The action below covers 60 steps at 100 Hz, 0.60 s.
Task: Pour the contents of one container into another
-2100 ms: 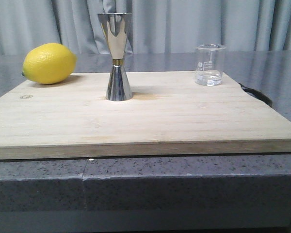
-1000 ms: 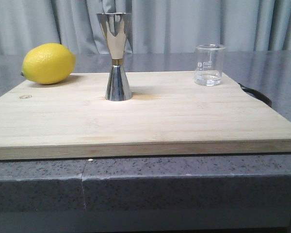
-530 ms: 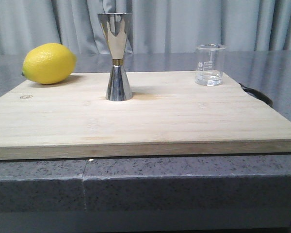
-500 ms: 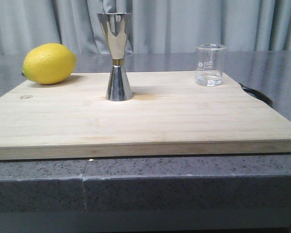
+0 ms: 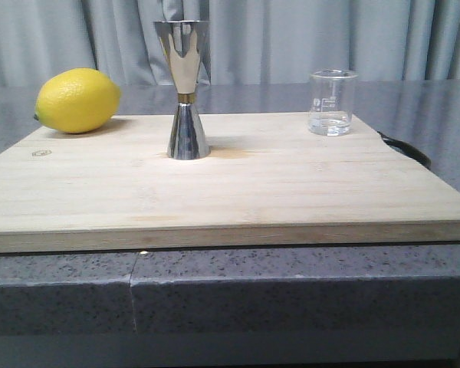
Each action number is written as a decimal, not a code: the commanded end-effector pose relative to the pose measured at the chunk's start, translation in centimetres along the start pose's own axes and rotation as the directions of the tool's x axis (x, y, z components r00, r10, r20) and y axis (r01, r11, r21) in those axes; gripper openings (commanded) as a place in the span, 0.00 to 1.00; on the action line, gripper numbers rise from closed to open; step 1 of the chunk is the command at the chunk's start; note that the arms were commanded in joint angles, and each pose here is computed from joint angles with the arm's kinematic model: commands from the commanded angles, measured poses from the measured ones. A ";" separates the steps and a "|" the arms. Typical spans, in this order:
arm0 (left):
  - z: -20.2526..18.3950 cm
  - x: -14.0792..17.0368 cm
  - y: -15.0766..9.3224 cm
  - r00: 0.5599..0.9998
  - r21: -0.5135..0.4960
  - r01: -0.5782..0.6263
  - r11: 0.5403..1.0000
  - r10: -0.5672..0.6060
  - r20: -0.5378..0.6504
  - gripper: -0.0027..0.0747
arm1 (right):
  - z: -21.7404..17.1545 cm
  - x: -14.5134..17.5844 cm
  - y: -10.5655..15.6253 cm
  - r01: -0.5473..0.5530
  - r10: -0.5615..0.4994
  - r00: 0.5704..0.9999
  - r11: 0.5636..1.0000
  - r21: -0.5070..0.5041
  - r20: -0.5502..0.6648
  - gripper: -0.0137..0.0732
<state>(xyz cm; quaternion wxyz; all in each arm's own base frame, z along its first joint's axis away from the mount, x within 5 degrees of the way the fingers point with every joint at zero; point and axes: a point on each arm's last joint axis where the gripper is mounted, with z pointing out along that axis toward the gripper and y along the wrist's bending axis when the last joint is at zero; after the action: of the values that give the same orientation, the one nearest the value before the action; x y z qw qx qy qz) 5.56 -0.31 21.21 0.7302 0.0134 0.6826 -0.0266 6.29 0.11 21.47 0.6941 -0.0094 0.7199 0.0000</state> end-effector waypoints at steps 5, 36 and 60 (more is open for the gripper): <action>-0.2 -0.5 0.0 0.995 0.009 0.010 1.000 -0.011 0.100 0.01 | -0.5 1.0 -0.2 0.002 -0.005 0.990 1.000 0.024 0.139 0.08; -0.2 -0.5 0.0 0.995 0.009 0.010 1.000 -0.011 0.100 0.01 | -0.7 1.2 -0.1 0.002 -0.004 0.993 1.000 0.017 0.115 0.08; -0.2 -0.5 0.0 0.995 0.009 0.010 1.000 -0.011 0.100 0.01 | -0.7 1.2 -0.1 -0.033 0.031 0.993 0.999 0.012 0.115 0.08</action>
<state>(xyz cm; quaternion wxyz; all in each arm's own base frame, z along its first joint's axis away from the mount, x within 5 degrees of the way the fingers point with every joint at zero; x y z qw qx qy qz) 5.56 -0.31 21.23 0.7310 0.0134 0.6818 -0.0266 5.61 0.10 20.34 0.7106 0.0002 0.7036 0.0091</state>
